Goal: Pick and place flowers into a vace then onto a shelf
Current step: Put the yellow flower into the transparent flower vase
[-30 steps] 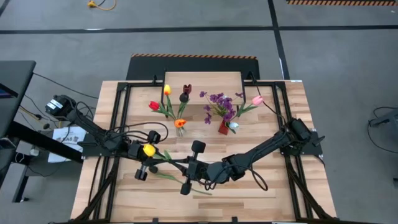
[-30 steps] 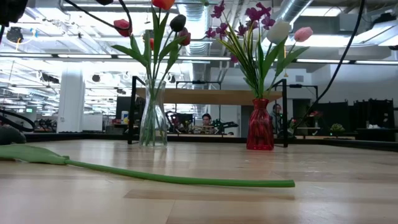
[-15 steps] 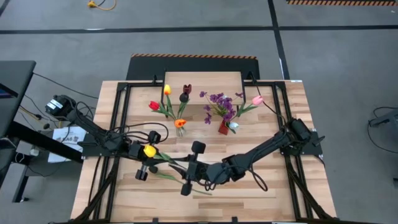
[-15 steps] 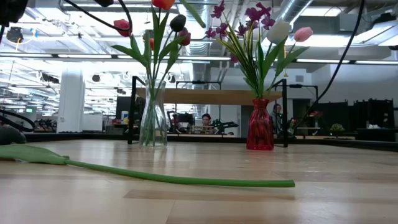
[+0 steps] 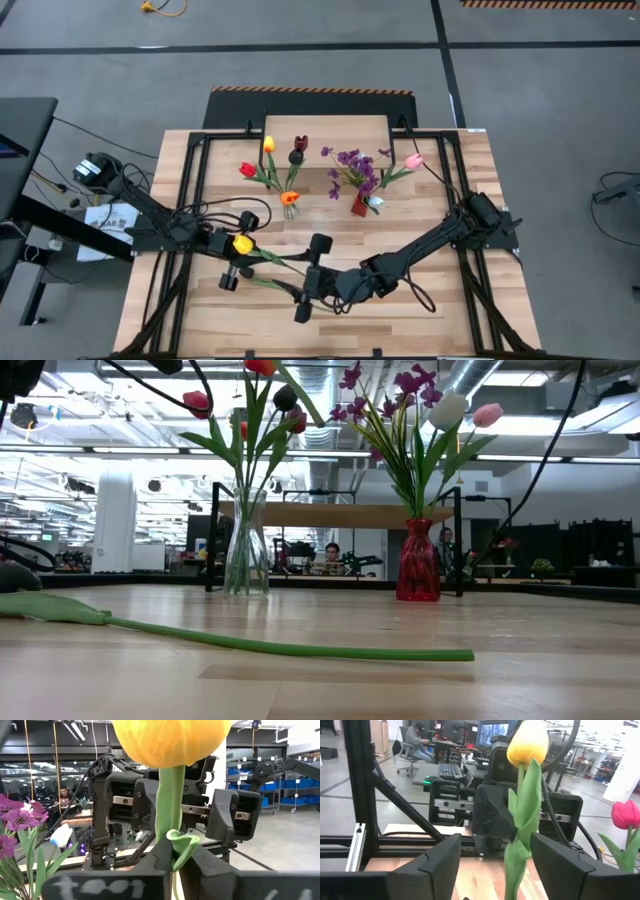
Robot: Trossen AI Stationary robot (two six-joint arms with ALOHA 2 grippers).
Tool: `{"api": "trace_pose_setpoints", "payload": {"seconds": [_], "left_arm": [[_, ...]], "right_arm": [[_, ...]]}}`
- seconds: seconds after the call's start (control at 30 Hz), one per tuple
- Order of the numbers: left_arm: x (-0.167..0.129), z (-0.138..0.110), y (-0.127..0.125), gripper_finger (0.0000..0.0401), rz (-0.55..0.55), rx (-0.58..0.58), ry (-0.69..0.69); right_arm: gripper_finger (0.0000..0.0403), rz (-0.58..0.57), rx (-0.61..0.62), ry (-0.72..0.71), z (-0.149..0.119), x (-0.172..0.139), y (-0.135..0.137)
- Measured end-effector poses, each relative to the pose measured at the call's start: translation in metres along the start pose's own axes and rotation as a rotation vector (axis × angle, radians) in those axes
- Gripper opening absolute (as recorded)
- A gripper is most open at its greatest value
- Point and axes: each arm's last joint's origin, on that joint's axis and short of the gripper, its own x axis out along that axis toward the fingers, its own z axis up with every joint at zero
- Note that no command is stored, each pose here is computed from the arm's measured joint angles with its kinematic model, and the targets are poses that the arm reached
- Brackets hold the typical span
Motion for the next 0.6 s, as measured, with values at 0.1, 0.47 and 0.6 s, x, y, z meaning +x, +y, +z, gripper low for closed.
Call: {"api": "trace_pose_setpoints", "payload": {"seconds": [0.1, 0.47, 0.6], "left_arm": [[0.000, 0.000, 0.000, 0.0000, 0.000, 0.000, 0.002], [-0.001, 0.000, 0.000, 0.0000, -0.002, 0.004, 0.020], [-0.003, 0.004, 0.002, 0.0000, 0.022, 0.003, 0.056]], "right_arm": [[0.0241, 0.007, -0.002, 0.001, 0.000, -0.002, 0.003], [0.0227, -0.090, -0.049, 0.062, -0.005, -0.008, 0.007], [0.0220, -0.151, -0.055, 0.074, -0.005, -0.011, 0.008]]}}
